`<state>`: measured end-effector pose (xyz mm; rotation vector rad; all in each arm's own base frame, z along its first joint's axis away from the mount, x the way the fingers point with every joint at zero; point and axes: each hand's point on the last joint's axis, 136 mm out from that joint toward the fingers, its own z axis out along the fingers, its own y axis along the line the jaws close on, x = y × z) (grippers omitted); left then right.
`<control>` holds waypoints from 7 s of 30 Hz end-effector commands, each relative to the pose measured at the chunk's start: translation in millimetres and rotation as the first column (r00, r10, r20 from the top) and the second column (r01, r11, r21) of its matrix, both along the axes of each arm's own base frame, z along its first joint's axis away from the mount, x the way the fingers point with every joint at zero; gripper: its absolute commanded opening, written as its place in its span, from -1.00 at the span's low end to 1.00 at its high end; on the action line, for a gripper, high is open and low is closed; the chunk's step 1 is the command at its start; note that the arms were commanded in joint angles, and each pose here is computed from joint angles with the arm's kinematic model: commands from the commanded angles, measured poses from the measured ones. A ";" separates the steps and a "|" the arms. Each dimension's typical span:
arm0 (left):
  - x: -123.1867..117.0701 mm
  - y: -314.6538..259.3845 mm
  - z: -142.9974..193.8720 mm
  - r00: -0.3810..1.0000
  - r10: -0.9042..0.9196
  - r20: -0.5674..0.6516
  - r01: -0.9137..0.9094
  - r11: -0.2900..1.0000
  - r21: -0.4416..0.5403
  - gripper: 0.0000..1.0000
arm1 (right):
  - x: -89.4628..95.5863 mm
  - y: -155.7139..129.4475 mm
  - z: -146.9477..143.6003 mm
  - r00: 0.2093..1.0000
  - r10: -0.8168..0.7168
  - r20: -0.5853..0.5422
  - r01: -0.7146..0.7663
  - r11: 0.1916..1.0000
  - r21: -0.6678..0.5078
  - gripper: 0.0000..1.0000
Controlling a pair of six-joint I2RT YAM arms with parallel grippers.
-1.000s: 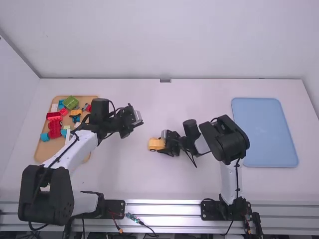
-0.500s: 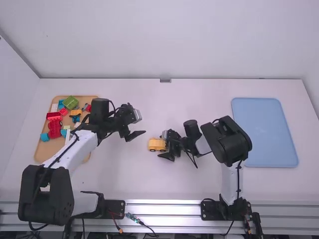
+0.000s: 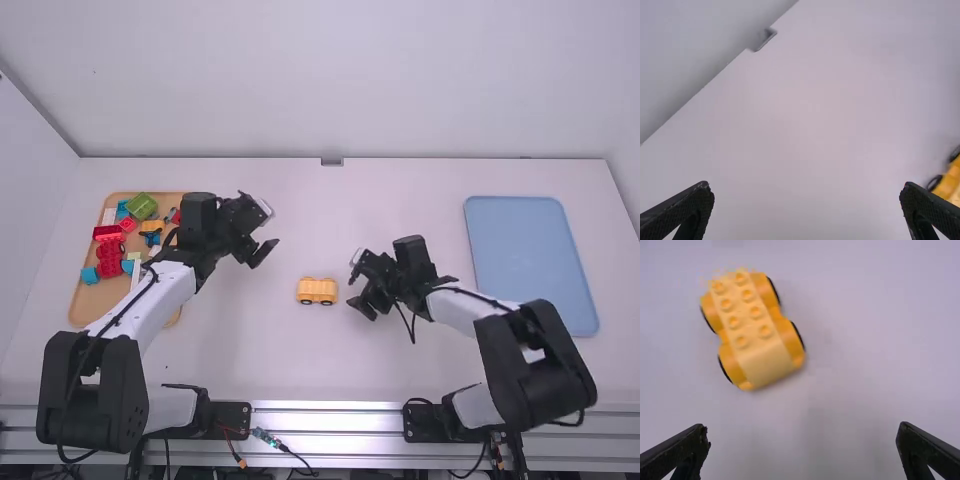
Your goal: Assemble lego blocks to make yellow taxi
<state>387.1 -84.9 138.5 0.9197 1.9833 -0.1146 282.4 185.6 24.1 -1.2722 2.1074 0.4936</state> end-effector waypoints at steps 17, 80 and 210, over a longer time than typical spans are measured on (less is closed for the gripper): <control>19.3 46.8 12.3 0.950 0.310 0.044 -0.311 0.950 0.036 0.98 | 56.7 -41.3 63.9 0.916 0.042 0.400 0.087 0.951 -0.298 0.98; 88.6 296.9 -65.3 -0.010 0.752 -0.659 -0.967 0.159 0.197 0.98 | 93.9 -46.0 174.2 0.864 -0.484 0.139 0.486 0.874 0.019 0.99; 55.2 311.2 -153.1 -0.536 0.444 -0.718 -0.762 -0.621 0.185 0.17 | 86.1 -48.7 163.8 0.870 -0.482 0.104 0.486 0.874 -0.014 0.99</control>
